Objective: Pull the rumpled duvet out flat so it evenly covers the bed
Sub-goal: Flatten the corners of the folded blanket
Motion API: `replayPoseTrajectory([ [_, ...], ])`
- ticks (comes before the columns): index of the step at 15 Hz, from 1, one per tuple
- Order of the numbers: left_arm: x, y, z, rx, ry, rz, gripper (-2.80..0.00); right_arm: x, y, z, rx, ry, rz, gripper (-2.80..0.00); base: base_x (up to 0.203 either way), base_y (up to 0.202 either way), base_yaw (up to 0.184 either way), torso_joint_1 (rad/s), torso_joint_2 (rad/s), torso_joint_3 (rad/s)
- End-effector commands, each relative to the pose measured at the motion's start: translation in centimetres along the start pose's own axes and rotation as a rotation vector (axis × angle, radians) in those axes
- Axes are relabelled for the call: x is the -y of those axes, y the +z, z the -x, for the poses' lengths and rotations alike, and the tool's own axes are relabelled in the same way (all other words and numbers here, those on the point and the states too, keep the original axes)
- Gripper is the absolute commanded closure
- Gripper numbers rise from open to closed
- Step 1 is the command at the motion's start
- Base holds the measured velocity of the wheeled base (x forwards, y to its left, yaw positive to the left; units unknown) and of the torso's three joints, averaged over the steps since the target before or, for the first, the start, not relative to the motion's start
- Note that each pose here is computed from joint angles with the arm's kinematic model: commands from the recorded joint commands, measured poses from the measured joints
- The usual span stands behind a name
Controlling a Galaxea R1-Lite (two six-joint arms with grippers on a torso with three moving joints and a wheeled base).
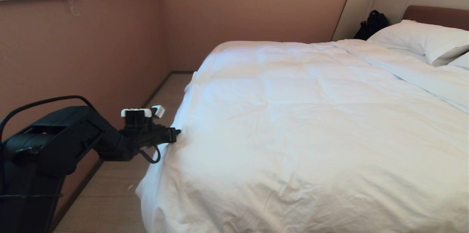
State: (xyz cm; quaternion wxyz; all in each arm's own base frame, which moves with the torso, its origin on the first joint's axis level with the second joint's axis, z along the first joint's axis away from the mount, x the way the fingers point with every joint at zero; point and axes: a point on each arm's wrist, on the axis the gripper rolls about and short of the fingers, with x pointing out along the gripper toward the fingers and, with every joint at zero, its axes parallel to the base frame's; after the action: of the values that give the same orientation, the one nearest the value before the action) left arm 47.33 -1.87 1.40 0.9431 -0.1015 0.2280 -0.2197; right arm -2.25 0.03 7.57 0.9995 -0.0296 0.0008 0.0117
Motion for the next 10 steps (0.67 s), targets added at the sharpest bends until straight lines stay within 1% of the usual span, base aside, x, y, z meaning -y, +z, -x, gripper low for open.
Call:
replayPoseTrajectory([
  [1,-0.7,-1.2,-0.6,-0.017,0.051,0.003,0.0,0.0,0.0,0.0,0.001,0.001,0.001,0.0,0.0,0.0,0.0,0.0,0.0,0.0],
  [2,-1.1,-1.5,-0.8,-0.017,0.099,-0.017,0.0,0.0,0.0,0.0,0.002,0.001,0.001,0.0,0.0,0.0,0.0,0.0,0.0,0.0],
  [4,-2.0,-1.7,-0.4,-0.02,0.165,-0.044,0.0,0.0,0.0,0.0,0.001,0.001,0.001,0.0,0.0,0.0,0.0,0.0,0.0,0.0],
  [8,-3.7,-1.1,0.8,0.001,0.272,-0.024,0.0,0.0,0.0,0.0,0.001,0.001,0.001,0.0,0.0,0.0,0.0,0.0,0.0,0.0],
  [10,-4.6,-0.7,1.7,0.017,0.336,-0.001,0.0,0.0,0.0,0.0,0.001,0.001,0.001,0.0,0.0,0.0,0.0,0.0,0.0,0.0],
])
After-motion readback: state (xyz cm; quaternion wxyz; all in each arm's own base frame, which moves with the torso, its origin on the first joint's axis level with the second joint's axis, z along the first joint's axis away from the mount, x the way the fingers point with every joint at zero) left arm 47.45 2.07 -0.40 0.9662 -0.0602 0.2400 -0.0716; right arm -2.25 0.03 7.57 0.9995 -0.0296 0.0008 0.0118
